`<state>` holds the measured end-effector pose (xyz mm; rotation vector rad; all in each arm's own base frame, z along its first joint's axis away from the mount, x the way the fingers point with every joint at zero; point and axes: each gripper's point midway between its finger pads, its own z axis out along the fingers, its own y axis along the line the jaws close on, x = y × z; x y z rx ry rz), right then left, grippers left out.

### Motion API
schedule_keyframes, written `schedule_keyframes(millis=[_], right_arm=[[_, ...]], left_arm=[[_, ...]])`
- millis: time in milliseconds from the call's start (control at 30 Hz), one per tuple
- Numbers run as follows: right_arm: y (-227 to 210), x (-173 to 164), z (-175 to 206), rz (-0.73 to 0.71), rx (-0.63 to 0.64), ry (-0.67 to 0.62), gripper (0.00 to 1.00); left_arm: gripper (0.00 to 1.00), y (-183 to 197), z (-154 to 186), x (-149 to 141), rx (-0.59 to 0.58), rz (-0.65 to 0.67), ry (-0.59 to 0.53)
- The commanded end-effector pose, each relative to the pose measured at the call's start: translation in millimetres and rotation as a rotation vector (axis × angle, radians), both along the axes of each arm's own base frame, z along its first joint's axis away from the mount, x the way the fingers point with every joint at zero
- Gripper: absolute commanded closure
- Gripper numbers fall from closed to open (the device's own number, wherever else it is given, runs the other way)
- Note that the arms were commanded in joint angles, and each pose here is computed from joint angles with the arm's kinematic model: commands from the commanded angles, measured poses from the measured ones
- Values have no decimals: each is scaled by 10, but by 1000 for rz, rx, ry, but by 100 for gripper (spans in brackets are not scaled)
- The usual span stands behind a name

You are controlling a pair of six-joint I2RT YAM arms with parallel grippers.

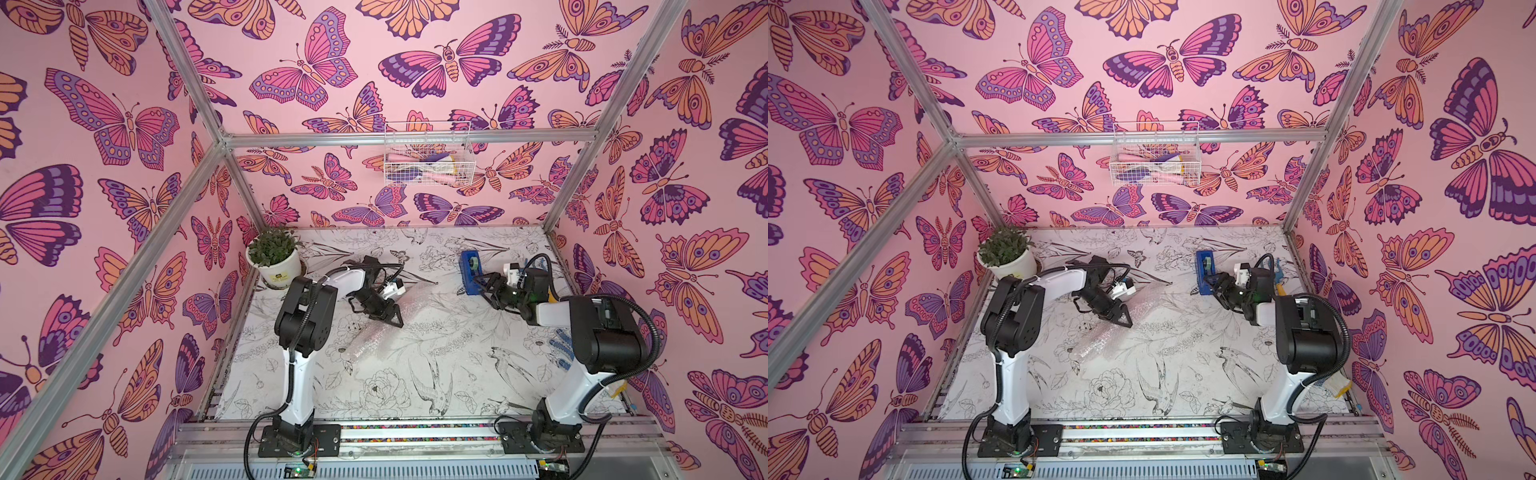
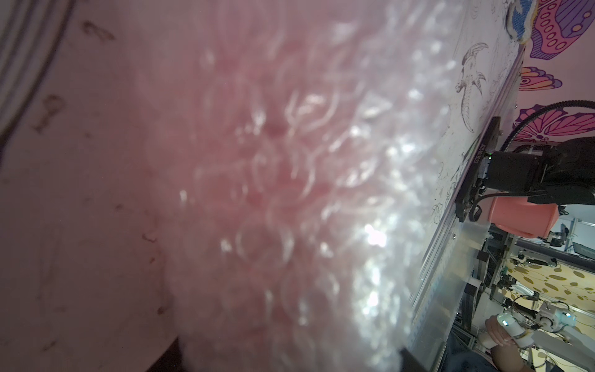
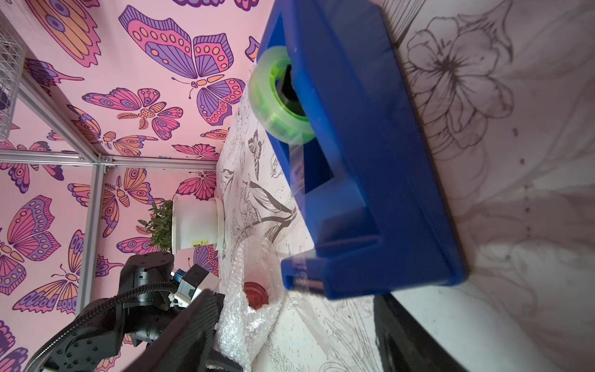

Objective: Wrap wine bottles in bubble wrap
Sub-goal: Tear off the tape using the Tape Cutter.

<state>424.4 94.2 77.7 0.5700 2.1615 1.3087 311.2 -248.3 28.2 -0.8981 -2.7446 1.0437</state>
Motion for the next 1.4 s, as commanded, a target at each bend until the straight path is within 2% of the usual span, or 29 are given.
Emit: schedule_keyframes(millis=[0,400,600,933,1133,1267,1367], right_arm=[[-11,169,167,2,26,-75,27],[-8,206,215,-2,65,-105,47],[-23,210,197,-6,68,-101,54],[-53,239,117,-11,61,-72,78],[-71,261,84,-19,54,-61,89],[-90,276,81,-22,48,-59,100],[-91,287,121,-19,48,-66,100]], left_arm=[[84,613,-695,-586,353,-8,250],[84,620,-697,-594,352,-9,254],[84,620,-700,-591,353,-10,254],[84,629,-716,-601,357,-10,259],[84,631,-718,-605,358,-11,260],[84,632,-714,-608,358,-11,261],[84,638,-719,-612,360,-12,261]])
